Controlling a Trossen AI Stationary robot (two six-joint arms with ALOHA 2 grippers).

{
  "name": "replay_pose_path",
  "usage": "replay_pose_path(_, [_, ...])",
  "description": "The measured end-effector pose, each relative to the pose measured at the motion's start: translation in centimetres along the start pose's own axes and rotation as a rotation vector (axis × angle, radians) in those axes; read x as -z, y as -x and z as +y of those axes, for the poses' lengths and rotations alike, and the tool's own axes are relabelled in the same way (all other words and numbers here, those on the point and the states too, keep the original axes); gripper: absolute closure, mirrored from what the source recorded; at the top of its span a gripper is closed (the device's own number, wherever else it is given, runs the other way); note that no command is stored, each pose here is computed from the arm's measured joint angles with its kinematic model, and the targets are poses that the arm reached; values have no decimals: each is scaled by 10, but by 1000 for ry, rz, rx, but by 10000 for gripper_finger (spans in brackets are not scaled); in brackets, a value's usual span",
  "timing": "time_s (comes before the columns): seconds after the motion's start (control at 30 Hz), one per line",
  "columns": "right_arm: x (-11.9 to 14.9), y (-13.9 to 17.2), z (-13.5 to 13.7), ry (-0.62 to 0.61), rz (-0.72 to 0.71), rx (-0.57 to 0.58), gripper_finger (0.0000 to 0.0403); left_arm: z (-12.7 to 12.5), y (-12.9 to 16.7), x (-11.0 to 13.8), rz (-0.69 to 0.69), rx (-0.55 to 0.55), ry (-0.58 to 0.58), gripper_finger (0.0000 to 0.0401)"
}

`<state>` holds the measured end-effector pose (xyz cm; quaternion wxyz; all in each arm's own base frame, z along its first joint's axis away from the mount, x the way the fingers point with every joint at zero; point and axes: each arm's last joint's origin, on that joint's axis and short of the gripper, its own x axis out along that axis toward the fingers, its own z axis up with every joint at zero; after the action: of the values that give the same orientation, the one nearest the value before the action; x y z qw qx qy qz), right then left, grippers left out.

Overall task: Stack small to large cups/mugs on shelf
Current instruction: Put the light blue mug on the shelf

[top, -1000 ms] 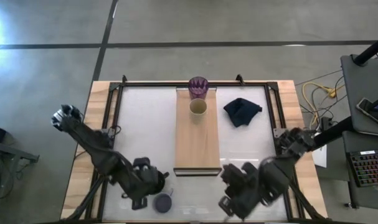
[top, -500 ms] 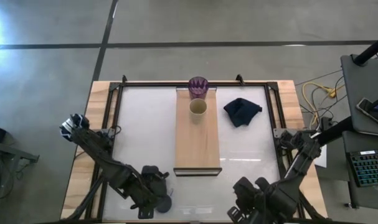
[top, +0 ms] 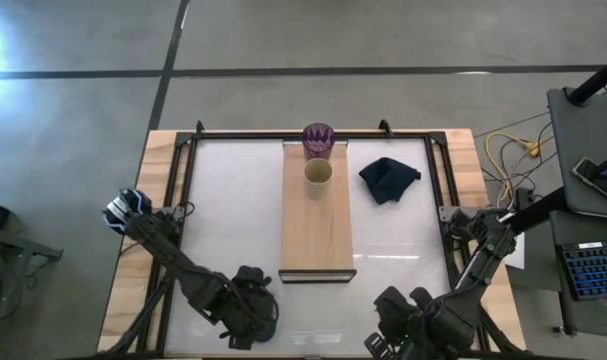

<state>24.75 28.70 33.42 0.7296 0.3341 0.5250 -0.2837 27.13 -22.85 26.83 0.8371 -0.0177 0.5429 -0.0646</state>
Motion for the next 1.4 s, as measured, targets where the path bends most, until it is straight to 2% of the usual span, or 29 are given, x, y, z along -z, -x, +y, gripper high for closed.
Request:
replay_pose_path(0.4, [0, -1, 0, 5, -2, 6, 348, 3, -10, -2, -9, 15, 15, 308])
replay_pose_path(0.9, [0, -1, 0, -3, -1, 3, 349, 0, -37, 2, 67, -9, -19, 310])
replay_pose_path(1.03, [0, -1, 0, -3, -1, 4, 349, 0, -36, 2, 68, -18, -18, 332])
replay_pose_path(1.23, [0, -1, 0, 4, -1, 5, 349, 3, -36, 0, 68, -12, -8, 390])
replay_pose_path(1.4, [0, -1, 0, 5, -1, 5, 349, 5, -36, -2, 63, -3, -25, 395])
